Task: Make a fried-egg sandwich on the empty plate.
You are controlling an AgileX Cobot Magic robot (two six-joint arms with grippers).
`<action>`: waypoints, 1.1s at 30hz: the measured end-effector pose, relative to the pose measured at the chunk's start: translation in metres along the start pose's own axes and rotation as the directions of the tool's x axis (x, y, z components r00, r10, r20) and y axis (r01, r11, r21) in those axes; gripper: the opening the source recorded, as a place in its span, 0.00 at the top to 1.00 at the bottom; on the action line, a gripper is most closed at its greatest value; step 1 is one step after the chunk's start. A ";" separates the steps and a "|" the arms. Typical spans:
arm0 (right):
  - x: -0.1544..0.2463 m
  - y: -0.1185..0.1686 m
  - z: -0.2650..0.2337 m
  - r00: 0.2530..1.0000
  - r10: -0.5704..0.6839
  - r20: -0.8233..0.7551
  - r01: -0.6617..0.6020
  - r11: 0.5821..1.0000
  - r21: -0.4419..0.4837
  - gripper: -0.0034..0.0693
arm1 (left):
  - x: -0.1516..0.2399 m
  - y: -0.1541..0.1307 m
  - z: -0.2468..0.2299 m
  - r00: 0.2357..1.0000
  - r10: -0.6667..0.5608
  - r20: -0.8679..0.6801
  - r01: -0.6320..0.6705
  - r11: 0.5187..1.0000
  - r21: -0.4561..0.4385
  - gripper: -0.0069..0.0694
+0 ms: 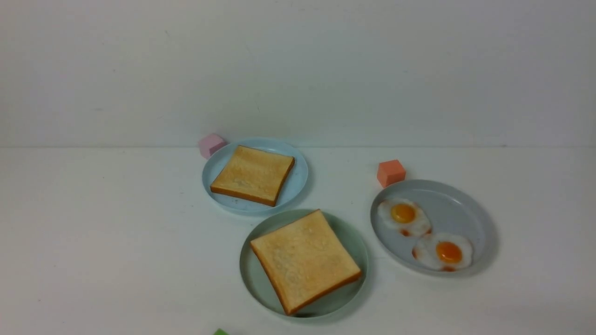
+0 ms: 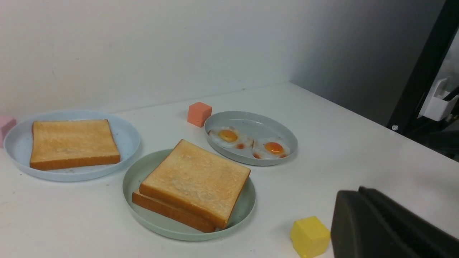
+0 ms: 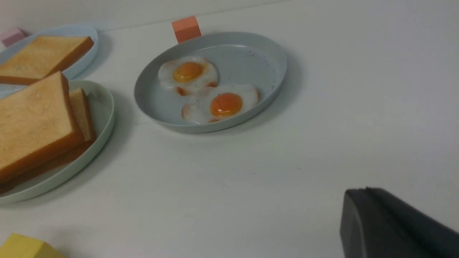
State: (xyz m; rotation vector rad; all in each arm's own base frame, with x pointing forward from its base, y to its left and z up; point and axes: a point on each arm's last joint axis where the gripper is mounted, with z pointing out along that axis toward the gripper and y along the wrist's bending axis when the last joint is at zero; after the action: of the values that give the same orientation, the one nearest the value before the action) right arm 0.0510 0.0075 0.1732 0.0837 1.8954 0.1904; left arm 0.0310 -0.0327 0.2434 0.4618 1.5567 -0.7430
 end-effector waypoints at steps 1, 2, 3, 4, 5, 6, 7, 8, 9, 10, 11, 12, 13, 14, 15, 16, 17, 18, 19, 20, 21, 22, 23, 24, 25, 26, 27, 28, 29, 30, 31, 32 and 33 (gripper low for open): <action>0.000 0.000 0.000 1.000 0.001 0.000 -0.001 1.000 0.000 0.96 | 0.000 0.000 0.000 1.000 0.000 0.000 0.000 1.000 0.000 0.92; 0.000 0.000 0.000 1.000 0.001 0.000 -0.001 1.000 0.000 0.96 | 0.000 0.000 0.000 1.000 0.000 0.000 0.000 1.000 0.000 0.92; 0.000 0.000 0.000 1.000 0.001 0.000 -0.001 1.000 0.000 0.96 | 0.000 0.000 0.000 1.000 0.000 0.000 0.000 1.000 0.000 0.92; 0.000 0.000 0.000 1.000 0.001 0.000 -0.001 1.000 0.000 0.96 | 0.000 0.000 0.000 1.000 0.000 0.000 0.000 1.000 0.000 0.92; 0.000 0.000 0.000 1.000 0.001 0.000 -0.001 1.000 0.000 0.96 | 0.000 0.000 0.000 1.000 0.000 0.000 0.000 1.000 0.000 0.91; 0.000 0.000 0.000 1.000 0.001 0.000 -0.001 1.000 0.000 0.96 | 0.000 0.000 0.000 1.000 0.000 0.000 0.000 1.000 0.000 0.91; 0.000 0.000 0.000 1.000 0.001 0.000 -0.001 1.000 0.000 0.96 | 0.000 0.000 0.000 1.000 0.000 0.000 0.000 1.000 0.000 0.91; 0.000 0.000 0.000 1.000 0.001 0.000 -0.001 1.000 0.000 0.96 | 0.000 0.000 0.000 1.000 0.000 0.000 0.000 1.000 0.000 0.91; 0.000 0.000 0.000 1.000 0.001 0.000 -0.001 1.000 0.000 0.96 | 0.000 0.000 0.000 1.000 0.000 -0.001 0.000 1.000 0.000 0.91; 0.000 0.000 0.000 1.000 0.001 0.000 -0.001 1.000 0.000 0.96 | 0.000 0.000 0.000 1.000 0.000 -0.001 0.000 1.000 0.000 0.91; 0.000 0.000 0.000 1.000 0.001 -0.001 -0.001 1.000 0.000 0.96 | 0.000 0.000 0.000 1.000 0.000 -0.001 0.000 1.000 0.000 0.91; 0.000 0.000 0.000 1.000 0.001 -0.001 -0.001 1.000 0.000 0.95 | 0.000 0.000 0.000 1.000 0.000 -0.001 0.000 1.000 0.000 0.91; 0.000 0.000 0.000 1.000 0.001 -0.001 -0.001 1.000 0.000 0.95 | 0.000 0.000 0.000 1.000 0.000 -0.001 0.000 1.000 0.000 0.91; 0.000 0.000 0.000 1.000 0.001 -0.001 -0.001 1.000 0.000 0.95 | 0.000 0.000 0.000 1.000 0.000 -0.001 0.000 1.000 0.000 0.91; 0.000 0.000 0.000 1.000 0.001 -0.001 -0.001 1.000 0.000 0.95 | 0.000 0.000 0.000 1.000 0.003 0.004 -0.003 1.000 -0.001 0.91; 0.000 0.000 0.000 1.000 0.001 -0.001 -0.001 1.000 0.000 0.95 | 0.000 0.000 0.000 1.000 0.008 0.009 -0.008 1.000 -0.002 0.90; 0.000 0.000 0.000 1.000 0.001 0.000 -0.001 1.000 0.000 0.95 | 0.000 0.001 0.001 1.000 0.023 0.020 -0.023 1.000 -0.008 0.91; 0.000 0.000 0.000 1.000 0.001 0.000 -0.001 1.000 0.000 0.95 | 0.000 0.003 0.001 0.998 0.052 0.048 -0.051 0.998 -0.030 0.91; 0.000 0.000 0.000 1.000 0.001 0.000 -0.001 1.000 0.000 0.95 | 0.000 0.004 0.002 0.997 0.059 0.058 -0.056 0.997 -0.046 0.92; 0.000 0.000 0.000 1.000 0.001 0.000 -0.001 1.000 0.000 0.95 | 0.000 0.005 0.002 0.994 0.071 0.077 -0.066 0.995 -0.070 0.93; 0.000 0.000 0.000 1.000 0.001 0.000 -0.001 1.000 0.000 0.95 | 0.000 0.009 0.003 0.989 0.104 0.109 -0.088 0.985 -0.146 0.93; 0.000 0.000 0.000 1.000 0.001 0.000 -0.001 1.000 0.000 0.94 | 0.002 0.012 0.003 0.987 0.116 0.115 -0.092 0.976 -0.197 0.93; 0.000 0.000 0.000 1.000 0.001 0.000 -0.001 1.000 0.000 0.94 | 0.005 0.017 0.003 0.985 0.127 0.117 -0.092 0.959 -0.267 0.93; 0.000 0.000 0.000 1.000 0.001 0.000 -0.001 1.000 0.000 0.94 | 0.012 0.024 0.003 0.986 0.129 0.101 -0.084 0.927 -0.367 0.93; 0.000 0.000 0.000 1.000 0.002 0.000 -0.002 1.000 -0.001 0.94 | 0.017 0.028 0.003 0.989 0.119 0.088 -0.071 0.904 -0.421 0.93; 0.000 0.000 0.000 1.000 0.001 0.000 -0.001 1.000 0.000 0.94 | 0.019 0.030 0.003 0.990 0.113 0.087 -0.062 0.892 -0.447 0.93; 0.000 0.000 0.000 1.000 0.001 0.000 -0.001 1.000 0.000 0.94 | 0.027 0.035 0.002 0.994 0.088 0.071 -0.041 0.866 -0.498 0.93; 0.000 0.000 0.000 1.000 0.001 0.000 -0.001 1.000 0.000 0.94 | 0.037 0.041 0.001 0.997 0.044 0.061 -0.002 0.825 -0.565 0.93; 0.000 0.000 0.000 1.000 0.001 0.000 -0.001 1.000 0.000 0.94 | 0.044 0.046 -0.001 0.998 -0.018 0.055 0.049 0.776 -0.629 0.93; 0.000 0.000 0.000 1.000 0.002 0.001 -0.002 1.000 -0.001 0.94 | 0.048 0.048 -0.002 0.998 -0.054 0.039 0.066 0.754 -0.654 0.93; 0.000 0.000 0.000 1.000 0.002 0.001 -0.002 1.000 -0.001 0.93 | 0.050 0.049 -0.003 0.996 -0.077 0.037 0.082 0.735 -0.673 0.93; 0.000 0.000 0.000 1.000 0.002 0.002 -0.002 1.000 -0.001 0.93 | 0.061 0.051 -0.006 0.985 -0.174 -0.016 0.110 0.685 -0.720 0.93; 0.000 0.000 0.000 1.000 0.002 0.002 -0.002 1.000 -0.001 0.93 | 0.062 0.052 -0.006 0.983 -0.181 -0.016 0.114 0.681 -0.723 0.93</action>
State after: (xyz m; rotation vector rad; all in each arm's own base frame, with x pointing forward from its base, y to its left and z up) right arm 0.0511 0.0075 0.1731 0.0852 1.8933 0.1920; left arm 0.0533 0.0000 0.1730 -0.2353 1.8365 -0.1697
